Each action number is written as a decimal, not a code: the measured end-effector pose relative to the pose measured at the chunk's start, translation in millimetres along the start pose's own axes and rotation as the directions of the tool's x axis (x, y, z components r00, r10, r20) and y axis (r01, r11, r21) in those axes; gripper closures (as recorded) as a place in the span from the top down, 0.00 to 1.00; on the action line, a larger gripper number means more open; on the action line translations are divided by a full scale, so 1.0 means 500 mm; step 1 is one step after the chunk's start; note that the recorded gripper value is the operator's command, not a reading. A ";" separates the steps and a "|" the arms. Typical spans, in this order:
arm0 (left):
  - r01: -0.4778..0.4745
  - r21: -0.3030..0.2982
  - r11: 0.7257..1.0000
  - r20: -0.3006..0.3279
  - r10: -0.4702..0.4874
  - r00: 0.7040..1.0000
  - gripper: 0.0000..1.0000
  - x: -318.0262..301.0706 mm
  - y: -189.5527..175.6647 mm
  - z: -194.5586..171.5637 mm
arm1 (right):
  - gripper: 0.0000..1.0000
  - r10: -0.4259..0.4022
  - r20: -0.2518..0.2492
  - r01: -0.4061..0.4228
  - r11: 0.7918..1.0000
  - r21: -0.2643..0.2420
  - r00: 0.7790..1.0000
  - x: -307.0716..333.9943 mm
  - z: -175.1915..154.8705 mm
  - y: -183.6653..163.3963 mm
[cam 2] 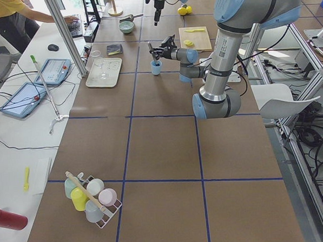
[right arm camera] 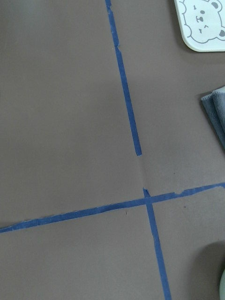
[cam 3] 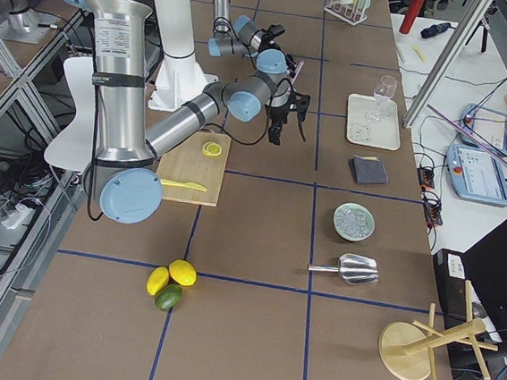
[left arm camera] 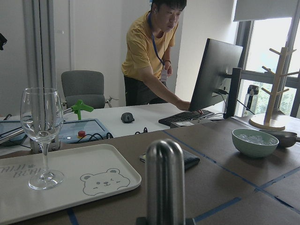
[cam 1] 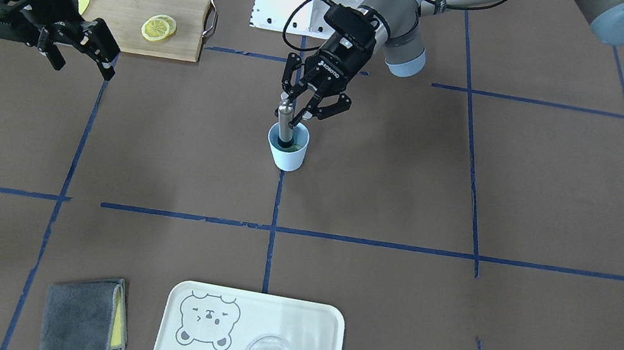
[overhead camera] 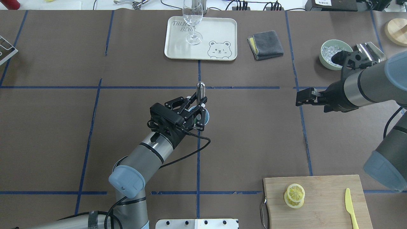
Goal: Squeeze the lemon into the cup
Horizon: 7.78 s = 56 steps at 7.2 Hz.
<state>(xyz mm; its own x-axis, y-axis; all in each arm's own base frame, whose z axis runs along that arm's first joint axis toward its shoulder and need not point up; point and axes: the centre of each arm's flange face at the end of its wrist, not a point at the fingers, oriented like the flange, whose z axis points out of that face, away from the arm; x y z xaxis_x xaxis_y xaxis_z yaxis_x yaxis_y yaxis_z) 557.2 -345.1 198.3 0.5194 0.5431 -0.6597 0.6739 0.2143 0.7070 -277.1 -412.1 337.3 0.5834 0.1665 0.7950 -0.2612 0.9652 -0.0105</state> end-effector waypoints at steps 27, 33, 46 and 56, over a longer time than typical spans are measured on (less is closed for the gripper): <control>0.500 -0.828 0.253 0.531 0.066 0.845 0.00 -0.883 0.060 -0.273 | 1.00 0.023 -0.046 -0.023 1.000 0.003 0.999 0.023 0.041 -0.015; 0.497 -0.837 0.230 0.524 0.074 0.848 0.00 -0.871 0.084 -0.273 | 1.00 0.028 -0.050 -0.028 1.000 0.003 0.998 0.024 0.045 -0.017; 0.313 -0.890 0.332 0.329 -0.008 0.944 1.00 -0.940 -0.165 -0.425 | 1.00 -0.091 -0.026 0.089 0.993 -0.071 0.995 0.190 -0.037 -0.149; 0.316 -0.895 0.316 0.325 -0.025 0.945 1.00 -1.248 -0.214 -0.785 | 1.00 -0.353 -0.059 0.330 0.914 -0.236 0.934 0.724 -0.157 -0.161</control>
<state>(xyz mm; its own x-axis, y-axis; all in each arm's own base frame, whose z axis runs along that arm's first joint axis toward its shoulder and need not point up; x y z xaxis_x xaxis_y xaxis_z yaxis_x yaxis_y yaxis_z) -45.1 -388.5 634.6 0.6448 0.2444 -0.7242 -0.0932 0.9656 0.2428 15.7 -413.6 578.4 0.6825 -0.1729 0.7101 0.1351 0.9847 0.1099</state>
